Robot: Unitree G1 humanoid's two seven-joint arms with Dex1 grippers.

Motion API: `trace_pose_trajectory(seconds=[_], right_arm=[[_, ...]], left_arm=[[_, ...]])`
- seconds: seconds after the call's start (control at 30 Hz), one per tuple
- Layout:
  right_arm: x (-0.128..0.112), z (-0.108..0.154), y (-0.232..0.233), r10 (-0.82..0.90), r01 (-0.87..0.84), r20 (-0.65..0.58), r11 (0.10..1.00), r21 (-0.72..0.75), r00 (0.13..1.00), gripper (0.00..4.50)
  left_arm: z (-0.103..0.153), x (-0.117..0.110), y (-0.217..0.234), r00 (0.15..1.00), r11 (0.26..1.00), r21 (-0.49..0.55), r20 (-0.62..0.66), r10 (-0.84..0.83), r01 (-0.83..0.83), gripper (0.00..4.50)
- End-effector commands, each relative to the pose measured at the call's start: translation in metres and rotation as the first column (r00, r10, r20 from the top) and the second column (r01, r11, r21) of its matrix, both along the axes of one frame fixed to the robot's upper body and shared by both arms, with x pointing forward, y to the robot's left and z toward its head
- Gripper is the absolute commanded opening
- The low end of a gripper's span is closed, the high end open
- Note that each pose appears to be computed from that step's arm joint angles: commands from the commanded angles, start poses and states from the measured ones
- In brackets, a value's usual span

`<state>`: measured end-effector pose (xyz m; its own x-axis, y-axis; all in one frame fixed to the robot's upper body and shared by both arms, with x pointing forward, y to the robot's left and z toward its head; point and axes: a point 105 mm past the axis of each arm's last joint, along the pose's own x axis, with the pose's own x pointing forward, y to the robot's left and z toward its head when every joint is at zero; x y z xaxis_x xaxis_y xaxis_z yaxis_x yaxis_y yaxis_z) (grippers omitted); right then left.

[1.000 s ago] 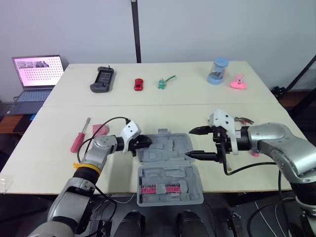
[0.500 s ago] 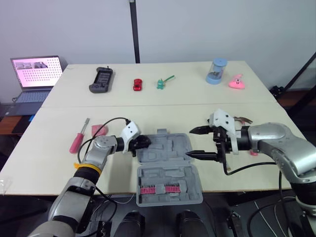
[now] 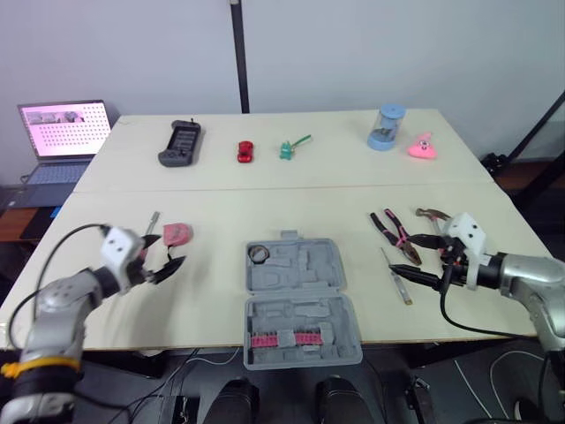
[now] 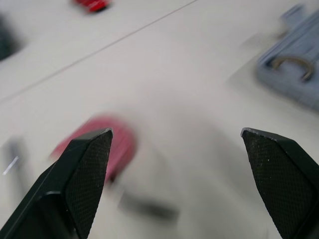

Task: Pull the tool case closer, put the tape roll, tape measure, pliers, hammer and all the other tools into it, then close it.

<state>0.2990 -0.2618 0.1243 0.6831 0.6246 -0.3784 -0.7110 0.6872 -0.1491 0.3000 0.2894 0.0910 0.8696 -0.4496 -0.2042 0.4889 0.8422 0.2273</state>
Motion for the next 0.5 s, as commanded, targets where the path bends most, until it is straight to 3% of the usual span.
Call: trace_pose_trajectory(seconds=[0.03, 0.27, 0.5], right_arm=[[-0.008, 0.008, -0.035, -0.114, 0.112, 0.073, 0.993, 0.029, 0.991, 4.50], [-0.032, -0.015, -0.102, -0.348, 0.344, 0.067, 0.937, 0.059, 0.935, 4.50], [-0.037, -0.012, -0.115, -0.378, 0.374, 0.078, 0.925, 0.064, 0.922, 4.50]], left_arm=[[0.013, -0.039, 0.040, 0.978, 0.982, -0.038, 0.089, 0.187, -0.184, 4.46], [-0.011, -0.092, 0.083, 0.911, 0.909, -0.098, 0.039, 0.411, -0.406, 4.46], [-0.015, -0.104, 0.098, 0.896, 0.893, -0.092, 0.028, 0.444, -0.440, 4.46]])
